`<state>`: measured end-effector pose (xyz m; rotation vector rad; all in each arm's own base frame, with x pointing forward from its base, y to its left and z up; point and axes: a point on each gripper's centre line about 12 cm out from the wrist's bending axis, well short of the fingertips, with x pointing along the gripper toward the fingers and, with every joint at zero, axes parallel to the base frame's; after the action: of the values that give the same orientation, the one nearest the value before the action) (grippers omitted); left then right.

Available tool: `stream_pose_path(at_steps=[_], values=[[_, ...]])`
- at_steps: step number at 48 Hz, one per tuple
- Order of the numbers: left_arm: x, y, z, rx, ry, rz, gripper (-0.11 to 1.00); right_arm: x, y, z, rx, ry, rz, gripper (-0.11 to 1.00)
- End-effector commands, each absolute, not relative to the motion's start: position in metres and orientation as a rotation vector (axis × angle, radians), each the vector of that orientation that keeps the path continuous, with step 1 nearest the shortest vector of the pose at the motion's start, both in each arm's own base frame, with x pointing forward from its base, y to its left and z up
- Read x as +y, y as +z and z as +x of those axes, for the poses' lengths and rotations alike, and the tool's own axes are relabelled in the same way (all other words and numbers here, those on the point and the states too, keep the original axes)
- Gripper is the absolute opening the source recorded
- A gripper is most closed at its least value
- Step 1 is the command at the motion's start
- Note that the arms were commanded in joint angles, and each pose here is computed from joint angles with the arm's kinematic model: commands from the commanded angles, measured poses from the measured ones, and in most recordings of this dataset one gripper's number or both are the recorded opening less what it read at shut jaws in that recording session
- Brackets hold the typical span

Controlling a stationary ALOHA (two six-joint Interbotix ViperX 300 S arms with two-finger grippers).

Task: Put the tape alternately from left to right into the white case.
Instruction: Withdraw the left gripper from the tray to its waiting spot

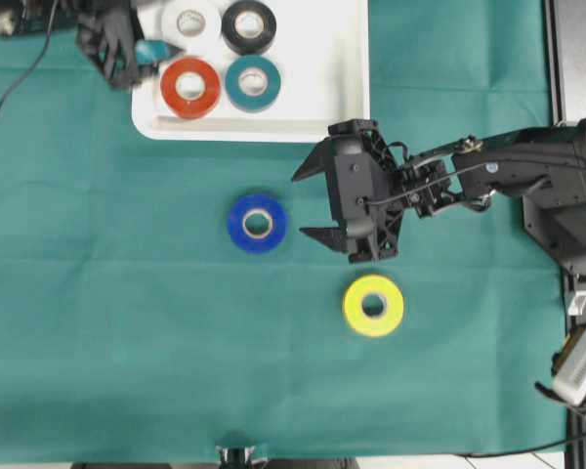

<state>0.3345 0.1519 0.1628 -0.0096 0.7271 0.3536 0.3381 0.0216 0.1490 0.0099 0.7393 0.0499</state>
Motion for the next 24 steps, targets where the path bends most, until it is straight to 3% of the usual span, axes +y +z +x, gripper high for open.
stream_pose_path(at_steps=[1, 24], values=[[0.132, 0.178, 0.336, 0.684, 0.31, 0.018, 1.0, 0.023, 0.156, 0.341, 0.713, 0.055, 0.013, 0.86], [0.046, 0.189, 0.332, 0.645, 0.086, 0.096, 1.0, 0.023, 0.157, 0.341, 0.711, 0.055, 0.013, 0.86]])
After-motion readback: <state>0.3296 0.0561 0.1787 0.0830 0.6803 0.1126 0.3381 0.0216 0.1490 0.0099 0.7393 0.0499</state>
